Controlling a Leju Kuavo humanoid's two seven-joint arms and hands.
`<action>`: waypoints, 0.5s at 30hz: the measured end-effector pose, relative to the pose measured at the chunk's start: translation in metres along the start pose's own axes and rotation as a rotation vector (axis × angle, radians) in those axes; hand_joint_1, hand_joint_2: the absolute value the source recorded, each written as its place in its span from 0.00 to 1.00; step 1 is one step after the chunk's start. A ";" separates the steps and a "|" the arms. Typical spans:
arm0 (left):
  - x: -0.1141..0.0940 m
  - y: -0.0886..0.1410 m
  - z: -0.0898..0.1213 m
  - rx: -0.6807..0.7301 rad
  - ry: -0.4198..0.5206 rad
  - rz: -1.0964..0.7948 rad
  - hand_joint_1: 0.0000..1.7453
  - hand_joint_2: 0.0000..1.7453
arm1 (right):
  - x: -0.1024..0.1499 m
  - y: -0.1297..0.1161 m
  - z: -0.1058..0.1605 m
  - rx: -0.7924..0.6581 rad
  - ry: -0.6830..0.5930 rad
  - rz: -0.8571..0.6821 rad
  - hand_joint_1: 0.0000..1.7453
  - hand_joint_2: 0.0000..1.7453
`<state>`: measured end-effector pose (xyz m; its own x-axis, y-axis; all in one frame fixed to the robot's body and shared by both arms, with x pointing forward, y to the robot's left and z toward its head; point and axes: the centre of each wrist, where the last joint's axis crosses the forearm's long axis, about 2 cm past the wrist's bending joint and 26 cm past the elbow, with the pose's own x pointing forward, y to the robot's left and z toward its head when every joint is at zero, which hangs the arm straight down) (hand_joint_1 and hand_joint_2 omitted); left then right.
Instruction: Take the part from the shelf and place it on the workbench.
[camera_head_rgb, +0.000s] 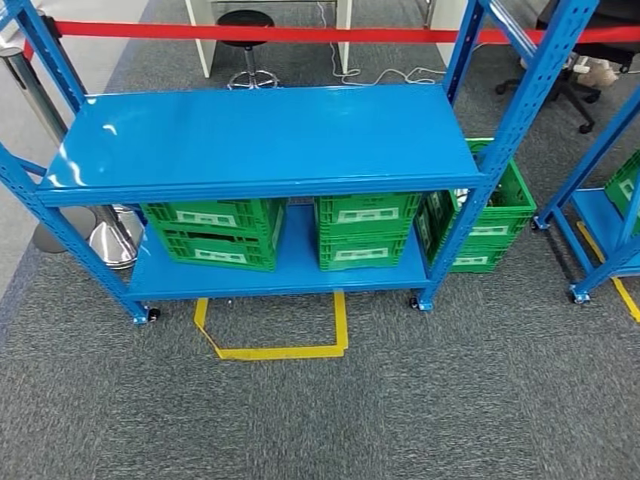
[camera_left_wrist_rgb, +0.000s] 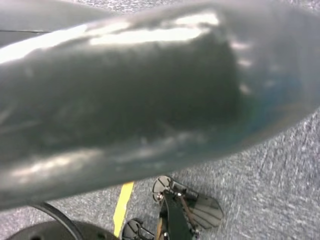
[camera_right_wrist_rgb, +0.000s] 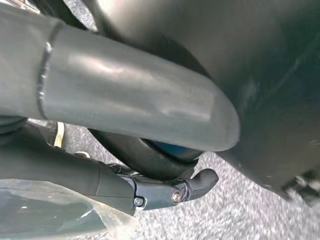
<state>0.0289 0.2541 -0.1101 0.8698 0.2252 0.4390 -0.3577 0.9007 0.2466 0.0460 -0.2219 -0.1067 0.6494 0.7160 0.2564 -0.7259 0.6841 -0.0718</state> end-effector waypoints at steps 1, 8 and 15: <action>-0.001 -0.001 0.001 0.007 0.003 0.003 0.00 0.00 | 0.000 -0.001 0.000 0.001 0.002 -0.022 0.00 0.00; -0.006 -0.003 0.004 0.047 0.036 0.008 0.00 0.00 | -0.007 0.001 0.001 0.000 0.036 -0.155 0.00 0.00; -0.001 -0.003 0.002 0.045 0.003 0.004 0.00 0.00 | -0.008 0.001 0.001 -0.019 0.051 -0.104 0.00 0.00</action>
<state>0.0284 0.2499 -0.1094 0.8695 0.2300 0.4372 -0.3760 0.8821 0.2838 0.0400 -0.2270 -0.1080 0.7317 0.6472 0.2140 -0.6501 0.7569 -0.0661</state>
